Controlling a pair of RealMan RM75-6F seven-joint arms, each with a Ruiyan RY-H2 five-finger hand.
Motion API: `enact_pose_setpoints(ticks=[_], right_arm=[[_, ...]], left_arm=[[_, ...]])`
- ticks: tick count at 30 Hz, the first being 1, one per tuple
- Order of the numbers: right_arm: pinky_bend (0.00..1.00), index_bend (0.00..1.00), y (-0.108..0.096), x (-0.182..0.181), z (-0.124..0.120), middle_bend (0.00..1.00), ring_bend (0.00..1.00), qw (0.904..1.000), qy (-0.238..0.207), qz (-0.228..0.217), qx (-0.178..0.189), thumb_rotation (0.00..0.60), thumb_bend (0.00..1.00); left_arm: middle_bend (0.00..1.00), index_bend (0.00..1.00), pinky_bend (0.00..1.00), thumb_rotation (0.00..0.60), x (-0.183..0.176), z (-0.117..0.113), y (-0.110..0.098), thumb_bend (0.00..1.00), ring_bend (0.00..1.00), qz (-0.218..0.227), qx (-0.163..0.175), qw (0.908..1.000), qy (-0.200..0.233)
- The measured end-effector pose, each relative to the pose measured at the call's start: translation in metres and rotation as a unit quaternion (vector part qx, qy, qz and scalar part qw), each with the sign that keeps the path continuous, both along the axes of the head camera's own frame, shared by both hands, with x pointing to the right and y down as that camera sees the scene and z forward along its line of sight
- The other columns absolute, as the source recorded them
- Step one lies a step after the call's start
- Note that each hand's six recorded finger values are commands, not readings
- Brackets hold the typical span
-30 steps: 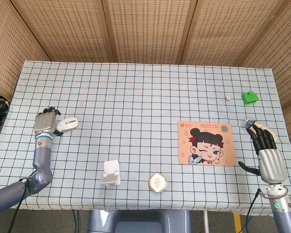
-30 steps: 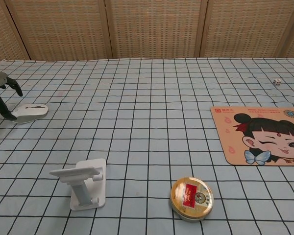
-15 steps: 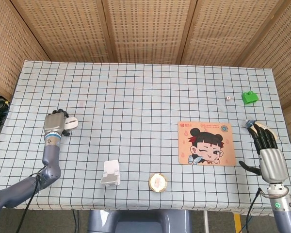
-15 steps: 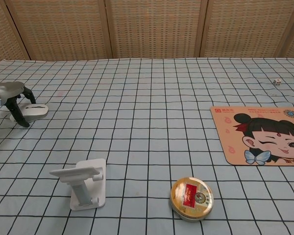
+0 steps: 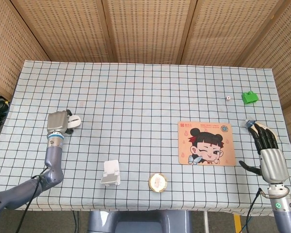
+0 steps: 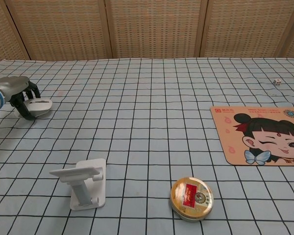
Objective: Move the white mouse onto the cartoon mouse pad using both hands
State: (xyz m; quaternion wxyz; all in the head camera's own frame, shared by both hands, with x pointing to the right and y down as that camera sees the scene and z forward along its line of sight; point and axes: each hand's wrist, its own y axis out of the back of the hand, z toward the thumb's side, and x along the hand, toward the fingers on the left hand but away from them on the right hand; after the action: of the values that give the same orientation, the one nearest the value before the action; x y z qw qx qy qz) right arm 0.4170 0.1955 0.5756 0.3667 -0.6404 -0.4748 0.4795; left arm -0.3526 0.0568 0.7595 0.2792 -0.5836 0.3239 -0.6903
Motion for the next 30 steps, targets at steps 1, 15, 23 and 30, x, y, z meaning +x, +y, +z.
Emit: enact_pose_setpoints(ticks=[1,15,23,30], right_arm=[[0.0,0.07,0.0,0.0,0.0,0.0,0.0,1.0,-0.001,0.0,0.0,0.6,0.13],[0.0,0.07,-0.001,0.002,0.0,0.0,0.0,0.9999,-0.011,0.006,-0.007,0.6,0.13],[0.0,0.06,-0.005,0.012,-0.001,0.0,0.0,0.9996,-0.018,0.02,-0.008,0.6,0.13],[0.0,0.07,-0.01,0.021,-0.004,0.0,0.0,0.9991,-0.023,0.035,-0.003,0.6,0.13]], left_arm=[[0.41,0.62,0.39,0.6,0.001,-0.002,-0.001,0.48,0.35,0.001,0.002,1.0,0.002],[0.42,0.62,0.39,0.6,0.069,-0.043,-0.029,0.48,0.35,0.07,0.048,0.9951,0.052],[0.42,0.62,0.39,0.6,0.167,-0.048,-0.049,0.48,0.35,0.137,0.053,0.9844,0.097],[0.42,0.62,0.39,0.6,0.244,-0.045,-0.05,0.48,0.35,0.19,0.049,0.9737,0.117]])
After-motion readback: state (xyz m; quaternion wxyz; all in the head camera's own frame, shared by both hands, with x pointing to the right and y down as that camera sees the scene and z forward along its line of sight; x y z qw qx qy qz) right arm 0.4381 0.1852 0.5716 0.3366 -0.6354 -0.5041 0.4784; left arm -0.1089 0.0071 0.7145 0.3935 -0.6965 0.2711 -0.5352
